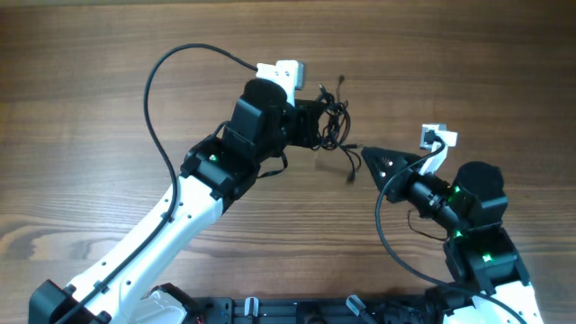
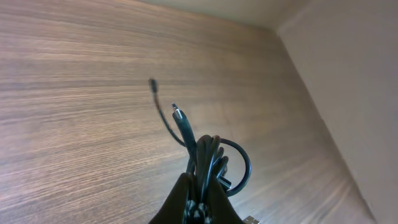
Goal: Untangle cables
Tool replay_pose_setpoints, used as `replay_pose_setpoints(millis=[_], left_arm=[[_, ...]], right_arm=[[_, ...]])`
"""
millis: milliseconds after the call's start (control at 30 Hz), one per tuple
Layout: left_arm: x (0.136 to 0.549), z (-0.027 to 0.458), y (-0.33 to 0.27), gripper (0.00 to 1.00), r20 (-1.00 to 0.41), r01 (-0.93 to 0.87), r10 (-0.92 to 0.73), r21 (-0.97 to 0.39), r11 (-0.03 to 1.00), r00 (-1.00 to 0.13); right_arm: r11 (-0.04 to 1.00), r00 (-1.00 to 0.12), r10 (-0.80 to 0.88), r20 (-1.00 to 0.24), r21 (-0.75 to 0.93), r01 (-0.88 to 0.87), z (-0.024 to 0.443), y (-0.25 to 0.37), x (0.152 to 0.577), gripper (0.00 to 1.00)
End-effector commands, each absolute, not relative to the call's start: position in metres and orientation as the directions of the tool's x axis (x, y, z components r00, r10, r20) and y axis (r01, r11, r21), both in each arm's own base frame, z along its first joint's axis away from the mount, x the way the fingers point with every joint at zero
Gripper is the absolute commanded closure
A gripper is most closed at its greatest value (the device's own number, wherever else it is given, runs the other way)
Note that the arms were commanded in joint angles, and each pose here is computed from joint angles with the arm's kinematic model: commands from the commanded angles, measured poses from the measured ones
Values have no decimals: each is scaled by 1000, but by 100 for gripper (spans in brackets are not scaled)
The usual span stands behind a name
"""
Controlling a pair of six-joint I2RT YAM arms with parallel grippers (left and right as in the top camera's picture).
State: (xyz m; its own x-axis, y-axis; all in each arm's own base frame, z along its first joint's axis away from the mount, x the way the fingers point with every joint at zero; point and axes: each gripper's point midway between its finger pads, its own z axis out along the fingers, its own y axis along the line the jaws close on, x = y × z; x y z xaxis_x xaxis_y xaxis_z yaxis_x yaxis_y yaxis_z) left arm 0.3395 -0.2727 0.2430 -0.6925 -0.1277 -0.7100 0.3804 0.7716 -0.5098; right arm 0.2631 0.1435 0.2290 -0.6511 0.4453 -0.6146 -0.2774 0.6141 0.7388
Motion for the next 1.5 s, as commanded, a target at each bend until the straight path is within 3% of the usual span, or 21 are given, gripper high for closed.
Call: replay_pose_setpoints(millis=[0,100,267,500,800,867,900,933,1067,1167,1300,1467], left_arm=[[329,255,-285,96,-749,481,-60,-483,732,-660],[323,257,-294,96,-752,502,-47,-483,717,-657],[312,261,-308,96,-761,537,-30,-484,691,-648],[312,267,-312,96,-770,547,-44,-491,678,-636],[304,268,-320,96,-755,547,-48,-515,660,-654],[302,269,-323,96,-759,556,-45,-515,652,-650],[301,270,-324,96,-761,560,-46,-515,649,-647],[302,272,-325,96,-764,562,-51,-515,647,-643],[330,271,-300,96,-744,400,-199,-541,739,-638],[349,270,-277,96,-716,279,-306,-574,770,-627],[362,255,-247,96,-656,147,-377,-599,787,-653],[371,245,-223,96,-593,21,-464,-630,776,-658]], right_arm=[[544,-702,511,-495,819,-183,222,148,270,69],[432,-791,447,-417,875,-217,221,172,271,75],[311,-863,385,-325,927,-210,219,193,276,76],[312,-902,398,-170,949,-41,181,195,288,79],[247,-870,455,-188,966,-79,204,195,303,74],[255,-864,465,-192,964,-77,203,194,305,79],[256,-865,464,-192,964,-77,202,194,305,89],[259,-866,458,-202,962,-87,202,195,305,95],[329,-855,351,-383,905,-270,200,197,296,96],[336,-861,328,-389,900,-278,198,187,291,95],[296,-809,307,-501,858,-419,228,165,284,96],[164,-714,171,-679,734,-659,273,162,242,95]])
